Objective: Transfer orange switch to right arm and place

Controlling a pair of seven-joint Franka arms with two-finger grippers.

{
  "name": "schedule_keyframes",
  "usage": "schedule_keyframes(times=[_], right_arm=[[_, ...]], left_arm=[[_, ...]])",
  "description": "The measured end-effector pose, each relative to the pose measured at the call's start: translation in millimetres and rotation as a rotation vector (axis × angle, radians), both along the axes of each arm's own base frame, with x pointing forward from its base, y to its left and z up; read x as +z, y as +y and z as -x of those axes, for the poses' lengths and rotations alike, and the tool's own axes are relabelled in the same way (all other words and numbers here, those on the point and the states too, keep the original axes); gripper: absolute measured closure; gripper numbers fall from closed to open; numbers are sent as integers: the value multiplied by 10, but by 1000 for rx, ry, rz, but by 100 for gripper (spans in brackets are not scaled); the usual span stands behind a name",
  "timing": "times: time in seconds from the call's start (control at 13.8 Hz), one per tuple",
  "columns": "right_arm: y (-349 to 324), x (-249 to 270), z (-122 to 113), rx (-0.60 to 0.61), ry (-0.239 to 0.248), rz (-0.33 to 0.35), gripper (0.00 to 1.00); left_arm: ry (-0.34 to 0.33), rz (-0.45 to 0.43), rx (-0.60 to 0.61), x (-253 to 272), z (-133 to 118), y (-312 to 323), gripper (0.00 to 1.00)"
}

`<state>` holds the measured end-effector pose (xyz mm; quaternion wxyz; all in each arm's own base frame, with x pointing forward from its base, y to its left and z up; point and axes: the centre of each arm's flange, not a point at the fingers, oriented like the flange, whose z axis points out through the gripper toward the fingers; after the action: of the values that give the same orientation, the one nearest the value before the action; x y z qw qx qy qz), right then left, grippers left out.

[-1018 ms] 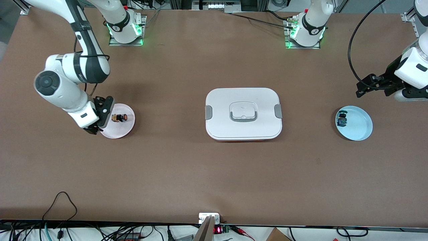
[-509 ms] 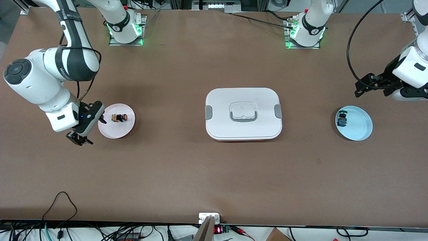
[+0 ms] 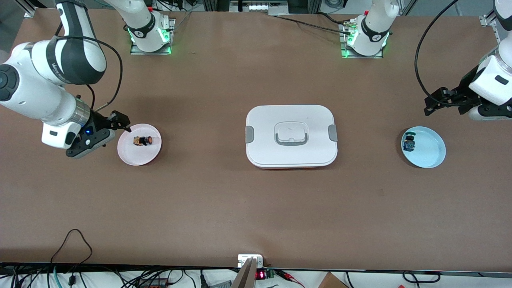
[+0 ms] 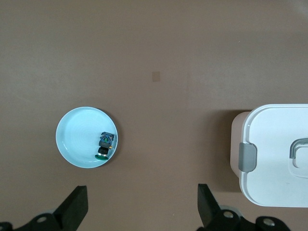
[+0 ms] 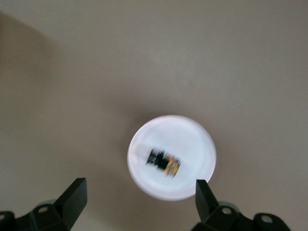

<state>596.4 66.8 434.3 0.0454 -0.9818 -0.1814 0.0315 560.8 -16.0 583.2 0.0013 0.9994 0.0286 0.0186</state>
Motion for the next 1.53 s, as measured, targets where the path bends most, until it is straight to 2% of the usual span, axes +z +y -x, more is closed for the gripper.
schedule_keyframes(times=[0.22, 0.36, 0.51, 0.8, 0.95, 1.24, 1.53], right_arm=[[-43, 162, 64, -245, 94, 61, 0], [-106, 414, 57, -313, 111, 126, 0], [-163, 692, 21, -338, 88, 156, 0], [-670, 1021, -61, -409, 32, 147, 0], [-911, 1077, -42, -416, 33, 144, 0], [-856, 1109, 7, -404, 31, 142, 0], [-848, 944, 127, -402, -12, 130, 0]], left_arm=[[2, 0, -1, -1, 2, -3, 0], [4, 0, -1, -3, 4, -4, 0], [13, 0, -1, -9, 14, -4, 0], [40, -1, -1, 4, 49, -4, 0], [39, -1, -1, 23, 50, -3, 0], [38, -1, 0, 34, 50, 3, 0], [38, -1, 0, 37, 50, 3, 0]])
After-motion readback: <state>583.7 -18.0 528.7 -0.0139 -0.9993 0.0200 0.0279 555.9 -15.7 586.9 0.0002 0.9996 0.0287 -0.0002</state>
